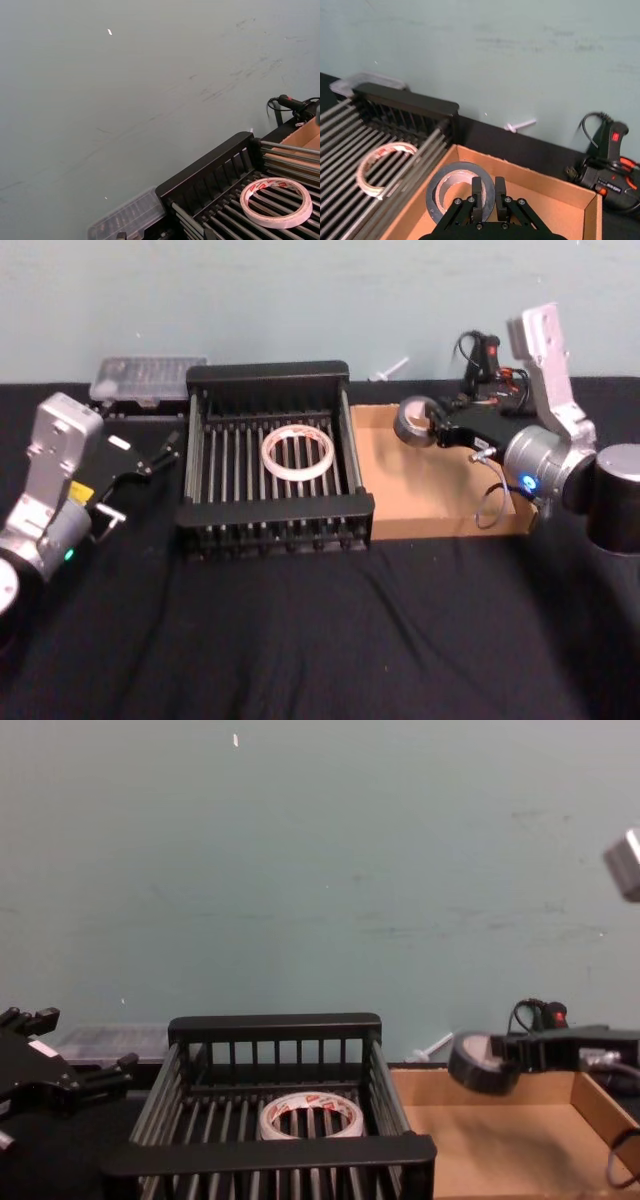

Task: Pick up the white tape and place it into the black box , Pick up the silver tape and place it into the brown box.

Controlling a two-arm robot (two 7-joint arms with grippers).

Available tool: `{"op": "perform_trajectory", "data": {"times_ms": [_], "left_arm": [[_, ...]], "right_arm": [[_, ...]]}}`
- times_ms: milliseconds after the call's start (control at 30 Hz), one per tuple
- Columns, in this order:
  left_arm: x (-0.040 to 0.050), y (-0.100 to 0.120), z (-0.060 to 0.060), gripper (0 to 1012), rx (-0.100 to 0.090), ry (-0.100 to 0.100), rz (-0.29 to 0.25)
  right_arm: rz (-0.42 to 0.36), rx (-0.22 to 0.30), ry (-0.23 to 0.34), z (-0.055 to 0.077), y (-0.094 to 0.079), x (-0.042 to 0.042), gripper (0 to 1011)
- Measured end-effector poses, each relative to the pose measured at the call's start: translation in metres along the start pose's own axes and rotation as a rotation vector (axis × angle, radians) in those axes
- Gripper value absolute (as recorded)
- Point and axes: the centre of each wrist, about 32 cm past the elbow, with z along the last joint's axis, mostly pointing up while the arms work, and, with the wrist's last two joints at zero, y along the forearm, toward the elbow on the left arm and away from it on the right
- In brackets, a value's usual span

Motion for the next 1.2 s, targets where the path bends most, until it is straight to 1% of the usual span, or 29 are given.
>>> {"op": "perform_trajectory", "data": {"times_ms": [33,67,200,333,567,900,933,1000,1067,1133,1200], "left_arm": [[0.0,0.0,0.0,1001,0.0,0.0,0.0],[0.0,0.0,0.0,1001,0.0,0.0,0.0],[0.0,0.0,0.0,1001,0.0,0.0,0.0],[0.0,0.0,0.0,1001,0.0,0.0,0.0],[0.0,0.0,0.0,1001,0.0,0.0,0.0],[0.0,0.0,0.0,1001,0.0,0.0,0.0],[0.0,0.0,0.0,1001,0.0,0.0,0.0],[0.0,0.0,0.0,1001,0.0,0.0,0.0],[0.0,0.0,0.0,1001,0.0,0.0,0.0],[0.0,0.0,0.0,1001,0.0,0.0,0.0],[0.0,0.0,0.0,1001,0.0,0.0,0.0]], "right_arm": [[0.0,0.0,0.0,0.0,0.0,0.0,158],[-0.005,-0.013,0.003,-0.002,0.005,0.0009,158],[-0.012,-0.044,0.01,-0.007,0.015,0.0028,158],[-0.012,-0.06,0.012,-0.01,0.02,0.0035,158],[-0.01,-0.076,0.002,-0.012,0.025,0.0026,158],[-0.01,-0.075,0.003,-0.012,0.024,0.003,160],[-0.01,-0.075,0.003,-0.012,0.024,0.003,198],[-0.01,-0.074,0.003,-0.012,0.024,0.003,227],[-0.01,-0.073,0.004,-0.012,0.024,0.0031,329],[-0.01,-0.073,0.004,-0.012,0.024,0.0031,365],[-0.009,-0.072,0.004,-0.012,0.024,0.0031,449]]}}
